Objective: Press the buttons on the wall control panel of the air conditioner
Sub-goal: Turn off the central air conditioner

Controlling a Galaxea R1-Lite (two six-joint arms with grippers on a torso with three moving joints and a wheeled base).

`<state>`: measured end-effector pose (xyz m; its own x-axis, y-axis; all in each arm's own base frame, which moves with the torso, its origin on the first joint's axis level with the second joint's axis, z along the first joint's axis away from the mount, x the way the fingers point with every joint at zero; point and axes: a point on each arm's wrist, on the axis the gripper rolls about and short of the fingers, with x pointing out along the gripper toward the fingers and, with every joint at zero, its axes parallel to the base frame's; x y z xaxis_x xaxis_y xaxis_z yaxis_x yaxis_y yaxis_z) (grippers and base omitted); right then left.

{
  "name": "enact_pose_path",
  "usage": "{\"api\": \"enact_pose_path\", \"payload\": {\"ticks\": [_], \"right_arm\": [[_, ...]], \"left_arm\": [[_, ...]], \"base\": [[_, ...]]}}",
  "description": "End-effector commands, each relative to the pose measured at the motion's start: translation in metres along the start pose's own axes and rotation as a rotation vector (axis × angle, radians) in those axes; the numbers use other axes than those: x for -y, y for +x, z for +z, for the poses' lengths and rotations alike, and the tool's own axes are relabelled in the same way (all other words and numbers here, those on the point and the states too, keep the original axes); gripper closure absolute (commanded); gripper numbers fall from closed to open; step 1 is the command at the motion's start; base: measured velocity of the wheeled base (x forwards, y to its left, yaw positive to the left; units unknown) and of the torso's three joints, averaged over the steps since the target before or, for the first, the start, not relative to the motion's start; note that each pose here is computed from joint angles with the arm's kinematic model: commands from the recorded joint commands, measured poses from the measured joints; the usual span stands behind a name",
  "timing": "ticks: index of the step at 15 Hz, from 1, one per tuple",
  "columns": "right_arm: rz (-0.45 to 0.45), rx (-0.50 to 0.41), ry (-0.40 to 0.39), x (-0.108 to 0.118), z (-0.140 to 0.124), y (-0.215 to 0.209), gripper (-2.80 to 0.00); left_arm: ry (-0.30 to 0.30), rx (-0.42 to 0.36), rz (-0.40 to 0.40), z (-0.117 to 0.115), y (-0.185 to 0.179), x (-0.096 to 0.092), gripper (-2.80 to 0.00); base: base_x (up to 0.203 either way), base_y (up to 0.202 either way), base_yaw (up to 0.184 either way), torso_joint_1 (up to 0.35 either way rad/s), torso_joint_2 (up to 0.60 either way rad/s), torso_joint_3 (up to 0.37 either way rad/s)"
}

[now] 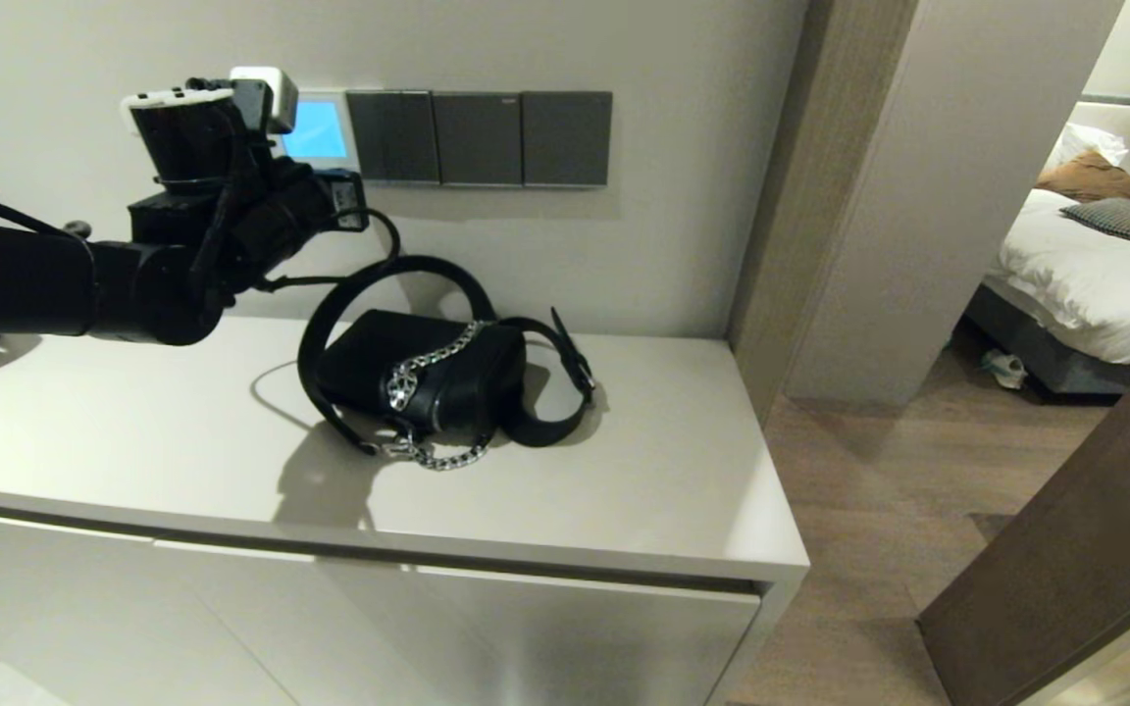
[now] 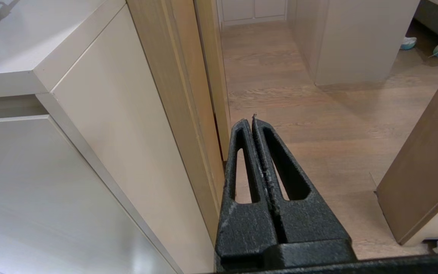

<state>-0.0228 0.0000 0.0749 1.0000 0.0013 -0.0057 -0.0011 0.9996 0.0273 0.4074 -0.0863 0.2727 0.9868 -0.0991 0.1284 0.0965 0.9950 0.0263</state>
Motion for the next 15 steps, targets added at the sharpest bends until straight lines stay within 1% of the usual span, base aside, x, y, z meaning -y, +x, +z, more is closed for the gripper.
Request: {"api": "enact_pose_path", "payload": {"ticks": [1, 6, 12, 15], "right_arm": [[0.000, -0.005, 0.000, 0.000, -0.001, 0.000, 0.00], [0.000, -0.005, 0.000, 0.000, -0.001, 0.000, 0.00], [0.000, -0.005, 0.000, 0.000, -0.001, 0.000, 0.00], [0.000, -0.003, 0.000, 0.000, 0.000, 0.000, 0.00]], "left_arm": [[0.000, 0.003, 0.005, -0.001, 0.001, -0.001, 0.00], [0.001, -0.002, 0.004, -0.001, -0.007, -0.001, 0.00], [-0.009, 0.073, 0.012, 0.030, -0.037, -0.004, 0.00], [-0.014, 0.102, 0.013, 0.048, -0.065, -0.008, 0.00]], "base": [[0.000, 0.000, 0.000, 0.000, 0.00, 0.000], [0.000, 0.000, 0.000, 0.000, 0.00, 0.000], [0.000, 0.000, 0.000, 0.000, 0.00, 0.000], [0.000, 0.000, 0.000, 0.000, 0.00, 0.000]]}}
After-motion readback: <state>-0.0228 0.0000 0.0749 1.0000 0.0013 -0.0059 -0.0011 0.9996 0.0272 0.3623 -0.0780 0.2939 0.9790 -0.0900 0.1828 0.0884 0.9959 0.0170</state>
